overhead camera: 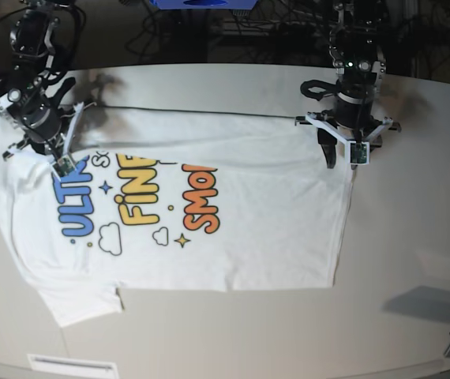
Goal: Fold the T-shirt properly
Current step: 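Press and smooth the collar edge with both grippers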
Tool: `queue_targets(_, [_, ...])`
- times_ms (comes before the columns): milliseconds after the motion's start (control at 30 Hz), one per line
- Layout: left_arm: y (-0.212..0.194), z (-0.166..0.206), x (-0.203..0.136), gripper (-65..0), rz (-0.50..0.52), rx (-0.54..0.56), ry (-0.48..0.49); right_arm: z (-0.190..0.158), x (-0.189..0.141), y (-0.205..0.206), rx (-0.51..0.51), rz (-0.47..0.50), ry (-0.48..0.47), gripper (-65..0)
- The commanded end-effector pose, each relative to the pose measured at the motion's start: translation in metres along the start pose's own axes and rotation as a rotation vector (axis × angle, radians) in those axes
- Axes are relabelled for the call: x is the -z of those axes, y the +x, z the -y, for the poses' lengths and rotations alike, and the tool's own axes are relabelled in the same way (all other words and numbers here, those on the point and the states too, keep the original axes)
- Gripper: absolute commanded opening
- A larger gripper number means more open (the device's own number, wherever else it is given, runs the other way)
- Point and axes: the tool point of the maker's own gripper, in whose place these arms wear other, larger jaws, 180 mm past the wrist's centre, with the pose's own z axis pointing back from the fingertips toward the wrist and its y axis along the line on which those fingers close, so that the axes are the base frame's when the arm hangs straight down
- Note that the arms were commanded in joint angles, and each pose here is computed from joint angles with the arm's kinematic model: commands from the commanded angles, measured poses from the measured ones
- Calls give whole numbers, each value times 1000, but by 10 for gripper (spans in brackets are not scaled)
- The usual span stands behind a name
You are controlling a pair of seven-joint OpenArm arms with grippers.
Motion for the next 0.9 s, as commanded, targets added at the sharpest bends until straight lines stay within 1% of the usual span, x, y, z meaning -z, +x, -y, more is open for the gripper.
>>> queue_targets(0, [10,-3,-2,-396,40,10,7,5,-3,14,-12,43,-16,-650])
queue_targets(367, [7,-3,-3,-396,32,10,6,-7,4,41,-63,94,20,-647])
queue_targets(567, [7,-3,-3,-396,32,10,6,-9,12,42,-112,82,43,-647])
queue_targets(700, [7,-3,-3,-396,32,10,6,-2,17,49,-110,88,38,-646])
queue_targets(733, [7,-3,-3,-396,32,10,6,-2,18,49,-109,88,38,-640])
queue_targets(767, [7,-3,-3,-396,32,10,6,1,19,53,-108,94,34,-621])
queue_targets(800, [7,-3,-3,-396,32,10,6,2,20,54,-107,95,33,-592])
queue_targets(867, [7,-3,-3,-396,31,10,6,5,21,58,-106,102,29,-512])
